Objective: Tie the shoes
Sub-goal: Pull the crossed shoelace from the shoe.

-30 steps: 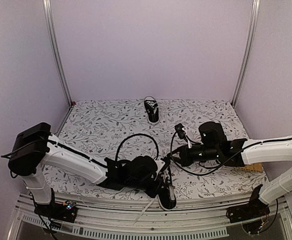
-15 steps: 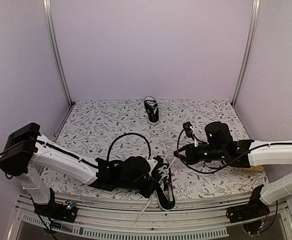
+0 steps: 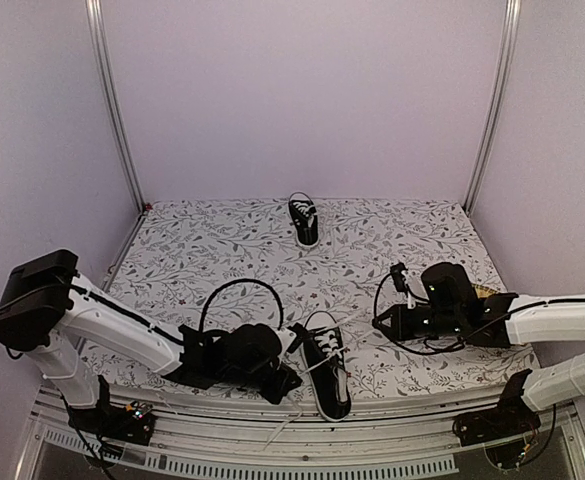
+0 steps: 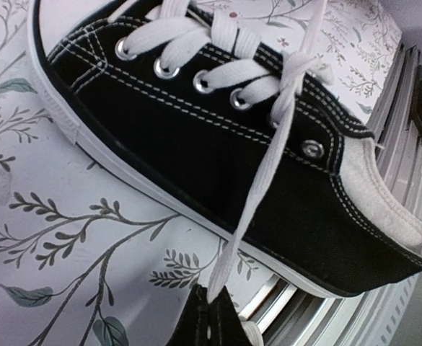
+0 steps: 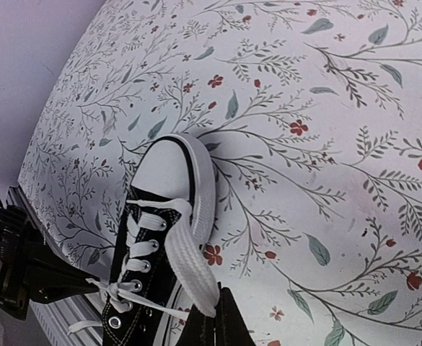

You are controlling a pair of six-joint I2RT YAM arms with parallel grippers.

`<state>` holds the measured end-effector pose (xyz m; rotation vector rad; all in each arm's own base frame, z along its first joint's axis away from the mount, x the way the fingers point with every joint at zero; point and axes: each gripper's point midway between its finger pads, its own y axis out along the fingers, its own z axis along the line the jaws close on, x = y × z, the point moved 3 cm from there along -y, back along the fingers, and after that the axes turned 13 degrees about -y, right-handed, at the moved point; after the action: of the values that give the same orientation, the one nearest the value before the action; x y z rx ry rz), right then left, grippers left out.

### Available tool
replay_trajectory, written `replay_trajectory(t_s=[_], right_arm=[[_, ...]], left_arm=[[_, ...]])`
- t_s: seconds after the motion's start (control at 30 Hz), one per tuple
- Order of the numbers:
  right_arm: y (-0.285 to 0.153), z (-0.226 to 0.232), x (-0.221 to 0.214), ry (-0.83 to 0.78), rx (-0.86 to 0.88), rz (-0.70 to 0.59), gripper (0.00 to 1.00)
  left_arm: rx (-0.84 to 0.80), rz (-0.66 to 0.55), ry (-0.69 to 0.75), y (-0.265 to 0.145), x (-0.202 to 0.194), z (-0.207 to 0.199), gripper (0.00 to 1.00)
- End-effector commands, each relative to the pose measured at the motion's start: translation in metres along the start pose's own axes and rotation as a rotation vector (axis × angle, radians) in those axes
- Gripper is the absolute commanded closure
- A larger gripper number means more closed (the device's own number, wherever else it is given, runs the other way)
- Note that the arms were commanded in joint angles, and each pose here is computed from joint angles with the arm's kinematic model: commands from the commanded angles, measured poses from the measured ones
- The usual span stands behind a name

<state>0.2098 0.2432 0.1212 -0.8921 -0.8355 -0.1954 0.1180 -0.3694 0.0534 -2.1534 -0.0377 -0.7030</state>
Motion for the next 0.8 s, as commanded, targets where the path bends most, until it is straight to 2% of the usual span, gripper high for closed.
replay_trajectory(t_s=[0.0,0.2,0.37,0.77], right_arm=[[-0.008,-0.032,-0.018,0.112,-0.117,0.007,0.98],[-0.012,-0.054,-0.035,0.162,-0.189,0.020,0.98],[-0.011,-0.060,-0.043,0.181,-0.209,0.034,0.98],[-0.005,-0.064,-0.066,0.236,-0.191,0.067,0.98]], left_arm=[[-0.045,-0.019,-0.029,-0.008,0.006,0.001,1.00],[0.021,-0.022,-0.061,-0.010,0.004,0.022,1.00],[0.113,-0.049,-0.142,-0.017,0.004,0.050,1.00],[0.150,-0.083,-0.234,-0.032,0.000,0.076,1.00]])
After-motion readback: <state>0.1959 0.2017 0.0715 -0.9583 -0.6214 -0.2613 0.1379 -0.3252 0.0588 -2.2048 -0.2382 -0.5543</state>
